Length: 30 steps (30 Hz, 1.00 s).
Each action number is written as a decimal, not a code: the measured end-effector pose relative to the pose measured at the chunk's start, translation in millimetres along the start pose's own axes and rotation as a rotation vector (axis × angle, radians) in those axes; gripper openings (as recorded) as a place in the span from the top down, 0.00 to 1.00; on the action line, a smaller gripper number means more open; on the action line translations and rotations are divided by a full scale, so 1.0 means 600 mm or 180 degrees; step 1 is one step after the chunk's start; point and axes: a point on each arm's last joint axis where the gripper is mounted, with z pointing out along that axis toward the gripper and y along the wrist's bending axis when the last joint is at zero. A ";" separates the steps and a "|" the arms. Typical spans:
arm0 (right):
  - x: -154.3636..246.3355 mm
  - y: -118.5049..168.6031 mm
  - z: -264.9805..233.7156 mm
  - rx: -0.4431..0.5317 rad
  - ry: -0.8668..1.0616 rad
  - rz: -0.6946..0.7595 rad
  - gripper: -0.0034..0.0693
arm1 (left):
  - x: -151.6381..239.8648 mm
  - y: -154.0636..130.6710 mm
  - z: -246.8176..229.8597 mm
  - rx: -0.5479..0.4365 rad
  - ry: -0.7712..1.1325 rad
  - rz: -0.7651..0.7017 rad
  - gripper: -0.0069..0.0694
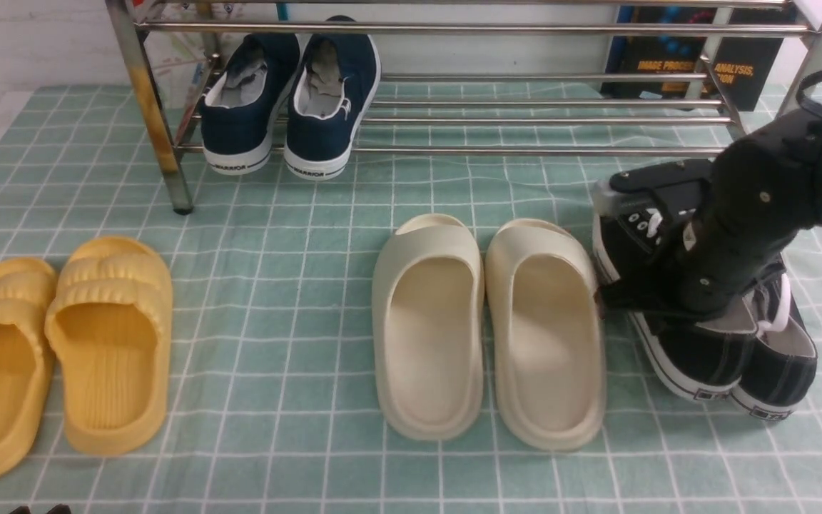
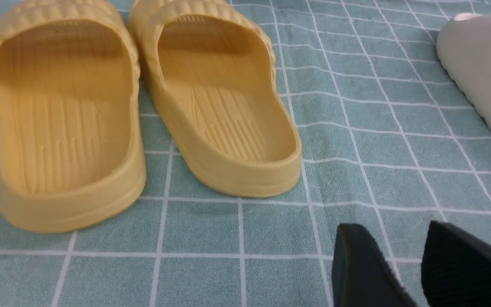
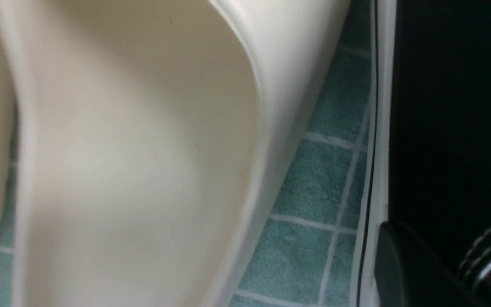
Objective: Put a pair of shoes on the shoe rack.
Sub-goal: Use the right arm to grab the shoe closest to it, then use the right arm to put a shoe into the shoe rack
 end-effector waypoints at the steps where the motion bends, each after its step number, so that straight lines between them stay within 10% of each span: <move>1: 0.000 0.000 -0.003 -0.0003 -0.0014 0.0001 0.93 | 0.000 0.000 0.000 0.0000 0.0000 0.0000 0.60; 17: -0.021 0.002 -0.093 -0.0200 -0.0511 0.0000 0.93 | 0.000 0.000 0.000 0.0000 0.0000 0.0000 0.60; 30: -0.163 0.023 0.003 0.0116 -0.0816 -0.0334 0.93 | 0.000 0.000 0.000 -0.0001 0.0003 0.0000 0.60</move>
